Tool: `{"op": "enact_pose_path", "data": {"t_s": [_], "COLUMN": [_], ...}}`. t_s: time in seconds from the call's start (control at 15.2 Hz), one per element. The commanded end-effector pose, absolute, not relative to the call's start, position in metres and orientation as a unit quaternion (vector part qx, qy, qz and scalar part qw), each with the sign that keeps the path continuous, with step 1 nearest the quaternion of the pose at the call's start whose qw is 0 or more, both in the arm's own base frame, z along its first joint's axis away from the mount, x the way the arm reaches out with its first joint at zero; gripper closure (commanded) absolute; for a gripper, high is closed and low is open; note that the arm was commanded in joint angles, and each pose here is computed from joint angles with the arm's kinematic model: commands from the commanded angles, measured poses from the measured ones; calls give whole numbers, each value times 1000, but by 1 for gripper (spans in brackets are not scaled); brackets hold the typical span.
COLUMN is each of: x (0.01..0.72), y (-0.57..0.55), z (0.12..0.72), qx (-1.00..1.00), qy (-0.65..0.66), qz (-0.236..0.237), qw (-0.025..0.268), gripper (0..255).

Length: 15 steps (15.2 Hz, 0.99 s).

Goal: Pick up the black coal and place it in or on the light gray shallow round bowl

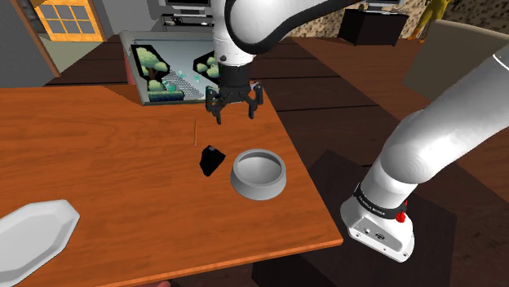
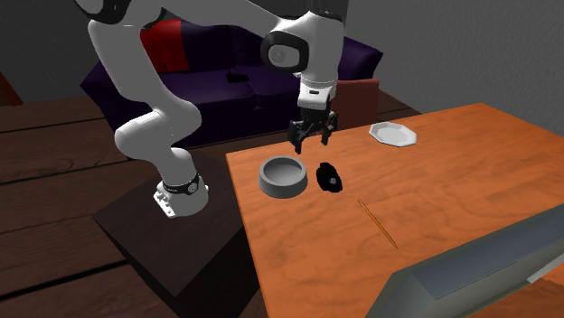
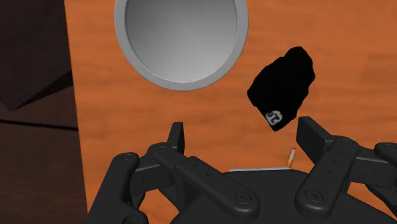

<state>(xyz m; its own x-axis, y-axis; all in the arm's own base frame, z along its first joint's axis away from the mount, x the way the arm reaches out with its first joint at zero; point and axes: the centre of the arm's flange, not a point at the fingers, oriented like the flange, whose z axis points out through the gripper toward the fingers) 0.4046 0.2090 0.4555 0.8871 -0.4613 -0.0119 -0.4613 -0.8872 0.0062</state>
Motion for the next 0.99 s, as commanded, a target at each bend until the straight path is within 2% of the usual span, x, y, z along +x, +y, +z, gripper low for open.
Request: {"op": "enact_pose_path", "data": {"t_s": [0.0,0.46,0.92], "x": [419,472,473], "y": [226,282,284], "z": [439,394,361], "qx": [965,942,942], "qy": [-261,-334,-336], "qz": [-6,-3,-3], "qw": [-2,-11,-12], "gripper": [0,0,0]}}
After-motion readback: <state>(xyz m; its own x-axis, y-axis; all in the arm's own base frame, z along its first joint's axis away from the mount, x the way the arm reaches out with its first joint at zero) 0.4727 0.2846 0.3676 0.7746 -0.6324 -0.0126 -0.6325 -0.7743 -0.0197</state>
